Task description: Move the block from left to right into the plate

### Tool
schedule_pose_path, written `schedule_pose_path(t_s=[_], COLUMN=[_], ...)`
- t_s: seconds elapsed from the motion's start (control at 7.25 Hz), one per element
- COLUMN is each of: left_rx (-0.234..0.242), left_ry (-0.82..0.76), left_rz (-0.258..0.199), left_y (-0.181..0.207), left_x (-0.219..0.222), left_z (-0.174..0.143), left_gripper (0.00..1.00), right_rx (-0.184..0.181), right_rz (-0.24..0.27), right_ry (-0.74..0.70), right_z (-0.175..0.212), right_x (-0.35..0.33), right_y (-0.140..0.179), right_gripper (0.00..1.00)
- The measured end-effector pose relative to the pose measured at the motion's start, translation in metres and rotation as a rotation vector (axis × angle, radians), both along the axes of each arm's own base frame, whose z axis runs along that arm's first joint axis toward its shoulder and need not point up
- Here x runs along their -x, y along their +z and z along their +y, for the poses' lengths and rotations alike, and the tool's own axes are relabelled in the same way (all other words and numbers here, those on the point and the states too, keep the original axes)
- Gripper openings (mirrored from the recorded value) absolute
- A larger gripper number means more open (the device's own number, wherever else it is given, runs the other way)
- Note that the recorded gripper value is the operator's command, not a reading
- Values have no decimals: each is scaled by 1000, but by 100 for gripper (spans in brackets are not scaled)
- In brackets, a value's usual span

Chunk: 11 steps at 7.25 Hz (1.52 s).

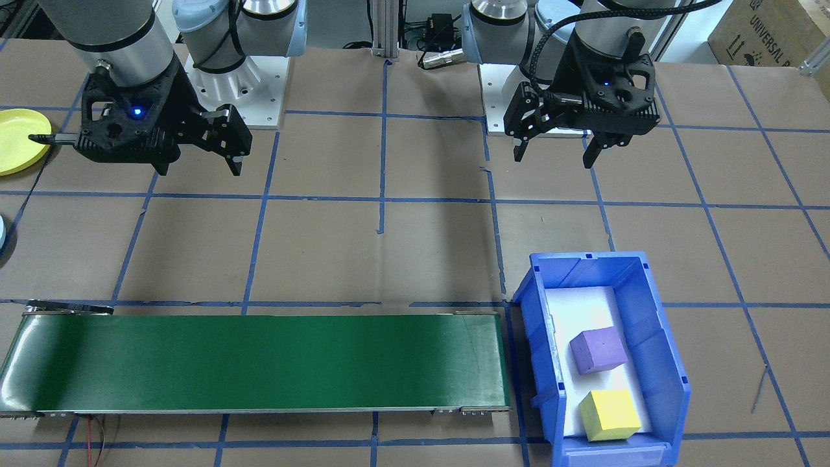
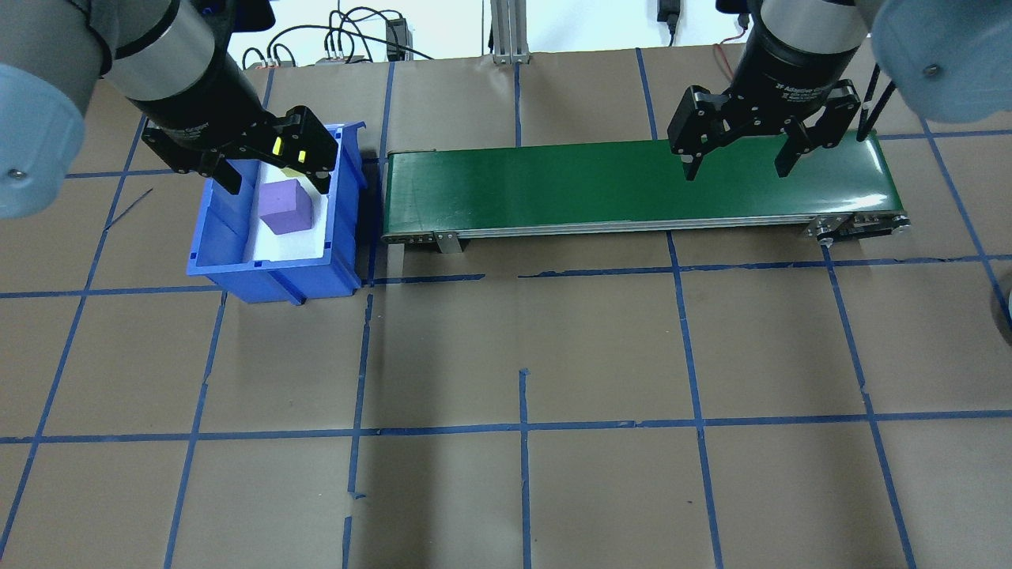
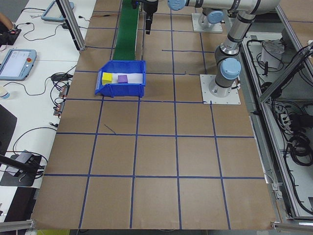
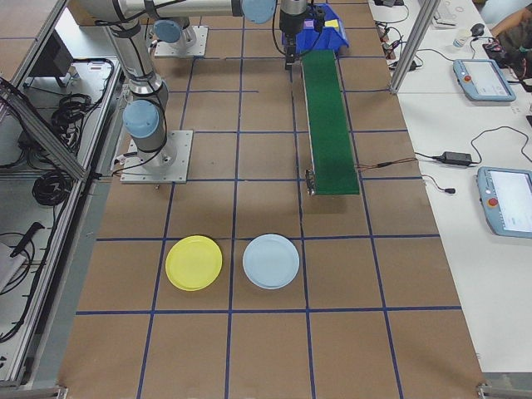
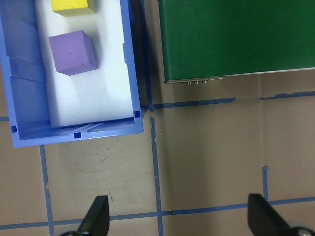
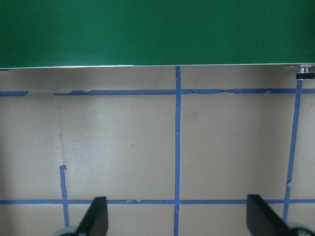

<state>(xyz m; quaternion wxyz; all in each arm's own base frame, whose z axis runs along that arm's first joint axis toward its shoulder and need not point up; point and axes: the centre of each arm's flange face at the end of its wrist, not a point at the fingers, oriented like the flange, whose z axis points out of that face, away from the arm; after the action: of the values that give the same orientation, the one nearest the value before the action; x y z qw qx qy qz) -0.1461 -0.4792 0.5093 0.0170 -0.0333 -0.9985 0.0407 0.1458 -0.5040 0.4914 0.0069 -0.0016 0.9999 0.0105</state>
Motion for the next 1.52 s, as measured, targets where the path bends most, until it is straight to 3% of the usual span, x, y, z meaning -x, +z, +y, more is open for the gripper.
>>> schedule_pose_path(t_s=[0.69, 1.1, 1.38, 1.52], left_rx=[15, 8, -2, 25], left_ry=[2, 8, -9, -21], left_rz=[-2, 11, -24, -47], left_y=[6, -3, -40, -61], left_x=[-11, -54, -79, -88], left_z=[-3, -26, -81, -127], left_gripper=[100, 100, 100, 100], right_rx=[0, -1, -2, -2], right_rz=[0, 1, 2, 2], right_ry=[-1, -1, 0, 0], right_z=[0, 0, 0, 0], right_x=[0, 0, 0, 0], right_y=[0, -1, -1, -1], right_gripper=[100, 100, 100, 100])
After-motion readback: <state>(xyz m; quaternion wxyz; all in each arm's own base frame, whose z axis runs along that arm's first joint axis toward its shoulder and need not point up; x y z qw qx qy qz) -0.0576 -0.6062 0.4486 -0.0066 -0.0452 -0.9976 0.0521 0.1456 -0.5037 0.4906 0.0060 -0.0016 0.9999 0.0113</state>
